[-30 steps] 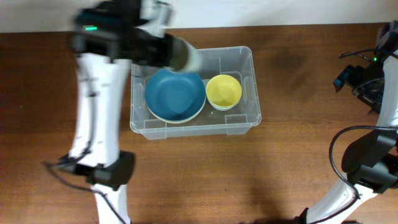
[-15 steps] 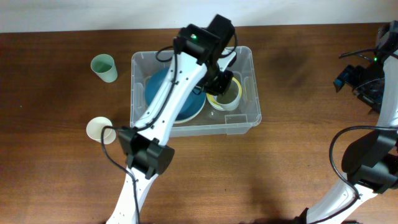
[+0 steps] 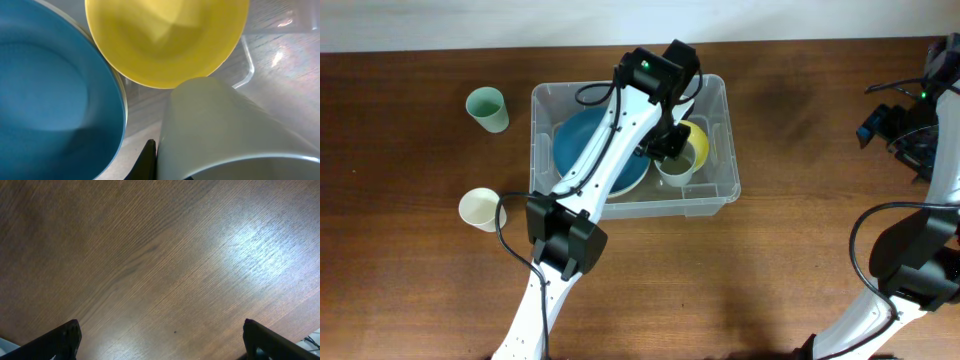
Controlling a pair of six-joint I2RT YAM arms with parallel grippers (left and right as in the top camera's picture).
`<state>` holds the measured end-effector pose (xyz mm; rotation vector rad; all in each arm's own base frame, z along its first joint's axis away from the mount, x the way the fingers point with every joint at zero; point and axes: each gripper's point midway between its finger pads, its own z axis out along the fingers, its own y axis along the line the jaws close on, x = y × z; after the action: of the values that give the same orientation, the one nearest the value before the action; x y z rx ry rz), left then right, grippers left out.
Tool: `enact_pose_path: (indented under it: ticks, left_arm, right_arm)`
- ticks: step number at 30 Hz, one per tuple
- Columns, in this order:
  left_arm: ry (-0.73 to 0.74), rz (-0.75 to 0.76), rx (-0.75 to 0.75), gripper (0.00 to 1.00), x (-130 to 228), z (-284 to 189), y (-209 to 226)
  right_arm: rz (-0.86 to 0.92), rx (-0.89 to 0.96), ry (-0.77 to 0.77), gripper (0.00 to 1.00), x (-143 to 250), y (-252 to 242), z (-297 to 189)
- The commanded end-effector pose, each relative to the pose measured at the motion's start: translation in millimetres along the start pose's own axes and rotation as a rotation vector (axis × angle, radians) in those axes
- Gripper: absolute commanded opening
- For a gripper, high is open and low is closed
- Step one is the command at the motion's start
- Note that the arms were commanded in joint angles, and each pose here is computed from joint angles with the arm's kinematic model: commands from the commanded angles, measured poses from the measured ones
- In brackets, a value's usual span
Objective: Pack container
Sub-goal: 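Lift the grey cup and carry it over the bin, then lower the grey cup into the bin's front right corner and release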
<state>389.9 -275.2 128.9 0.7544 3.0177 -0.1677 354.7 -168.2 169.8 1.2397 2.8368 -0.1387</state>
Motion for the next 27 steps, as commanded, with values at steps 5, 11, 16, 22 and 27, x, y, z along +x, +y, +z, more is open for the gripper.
enact_pose_path:
  ticks: [5,11,16,22,27]
  left_arm:
    - [0.055,-0.020,-0.008,0.01,8,15,3]
    - [0.130,-0.030,-0.014,0.01,21,31,5]
    - [0.148,-0.032,-0.019,0.01,23,40,7]
    - [0.078,-0.025,-0.012,0.06,6,42,6]
    - [0.054,-0.024,-0.009,0.10,0,44,5]
  right_arm:
    - [0.010,0.017,-0.001,0.99,-1,-4,2]
    - [0.010,0.017,-0.001,0.99,-1,-4,2]
    - [0.010,0.017,-0.001,0.99,-1,-4,2]
    - [0.010,0.017,-0.001,0.99,-1,-4,2]
    - [0.010,0.017,0.000,0.99,-1,-4,2]
